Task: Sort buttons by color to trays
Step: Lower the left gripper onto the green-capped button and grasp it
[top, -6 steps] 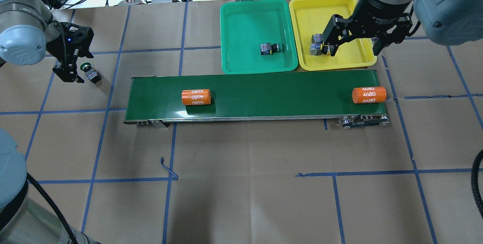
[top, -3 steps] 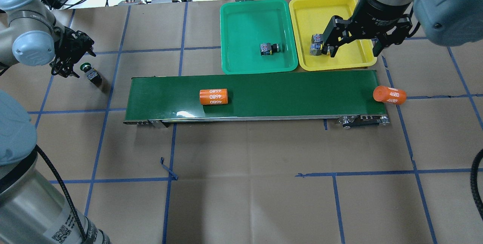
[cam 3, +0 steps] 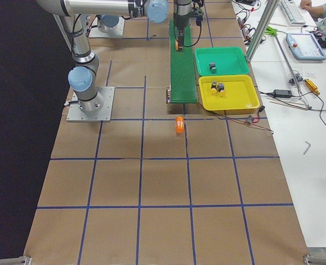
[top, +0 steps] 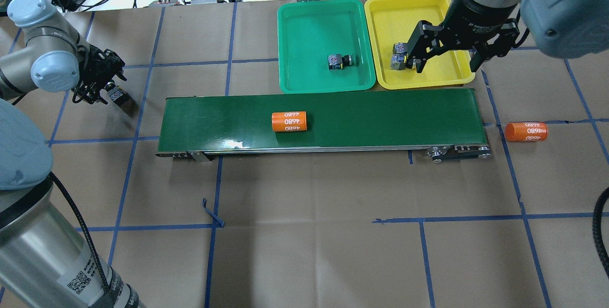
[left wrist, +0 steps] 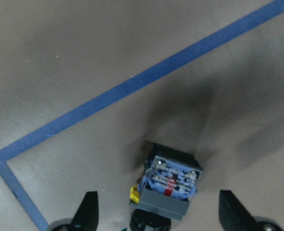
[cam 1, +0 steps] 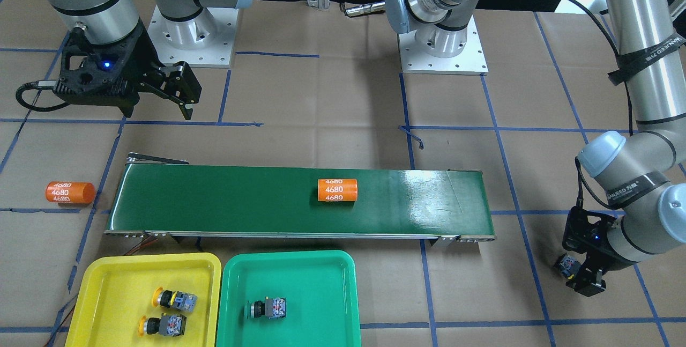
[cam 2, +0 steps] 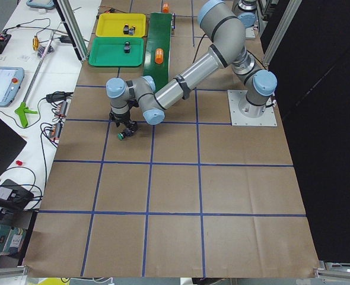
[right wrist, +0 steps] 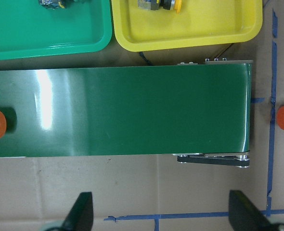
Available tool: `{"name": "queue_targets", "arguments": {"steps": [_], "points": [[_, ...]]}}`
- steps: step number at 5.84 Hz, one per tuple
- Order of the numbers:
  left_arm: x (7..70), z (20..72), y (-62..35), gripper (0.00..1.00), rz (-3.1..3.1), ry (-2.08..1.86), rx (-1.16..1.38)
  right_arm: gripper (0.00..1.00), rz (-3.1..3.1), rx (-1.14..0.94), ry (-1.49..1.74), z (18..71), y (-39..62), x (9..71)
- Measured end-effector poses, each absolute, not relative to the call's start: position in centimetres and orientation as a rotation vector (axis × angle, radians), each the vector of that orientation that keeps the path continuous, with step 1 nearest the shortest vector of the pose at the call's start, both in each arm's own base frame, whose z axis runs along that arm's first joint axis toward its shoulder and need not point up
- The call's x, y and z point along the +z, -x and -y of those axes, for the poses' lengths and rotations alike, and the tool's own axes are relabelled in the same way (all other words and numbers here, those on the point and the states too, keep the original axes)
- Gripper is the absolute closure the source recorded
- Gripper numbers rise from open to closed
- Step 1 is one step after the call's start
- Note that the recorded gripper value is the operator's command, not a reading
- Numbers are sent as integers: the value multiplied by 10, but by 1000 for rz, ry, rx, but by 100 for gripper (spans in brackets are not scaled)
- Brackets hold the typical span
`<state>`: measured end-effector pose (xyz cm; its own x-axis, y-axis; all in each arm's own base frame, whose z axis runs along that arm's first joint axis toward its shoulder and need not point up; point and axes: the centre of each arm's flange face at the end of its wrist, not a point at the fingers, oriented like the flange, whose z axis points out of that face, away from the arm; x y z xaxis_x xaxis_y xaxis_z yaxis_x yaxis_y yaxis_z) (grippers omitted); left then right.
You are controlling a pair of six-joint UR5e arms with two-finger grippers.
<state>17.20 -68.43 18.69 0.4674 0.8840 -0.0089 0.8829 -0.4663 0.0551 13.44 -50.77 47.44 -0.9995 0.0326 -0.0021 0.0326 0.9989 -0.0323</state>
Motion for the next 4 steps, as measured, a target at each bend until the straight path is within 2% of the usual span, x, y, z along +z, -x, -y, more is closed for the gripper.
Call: {"name": "queue_targets", "arguments": {"steps": [1,2,4], "points": [[182,683,-172,87,-1594,-2652,32,0,-3139,-49,-52,508,-134,474],[180,683,-172,95,-1597,-2648,34,0,-3139,-48,-52,507,-134,474],[196,679,-166,95,-1638,-2610,38,0,-3139,-45,-51,507,-134,473]]}}
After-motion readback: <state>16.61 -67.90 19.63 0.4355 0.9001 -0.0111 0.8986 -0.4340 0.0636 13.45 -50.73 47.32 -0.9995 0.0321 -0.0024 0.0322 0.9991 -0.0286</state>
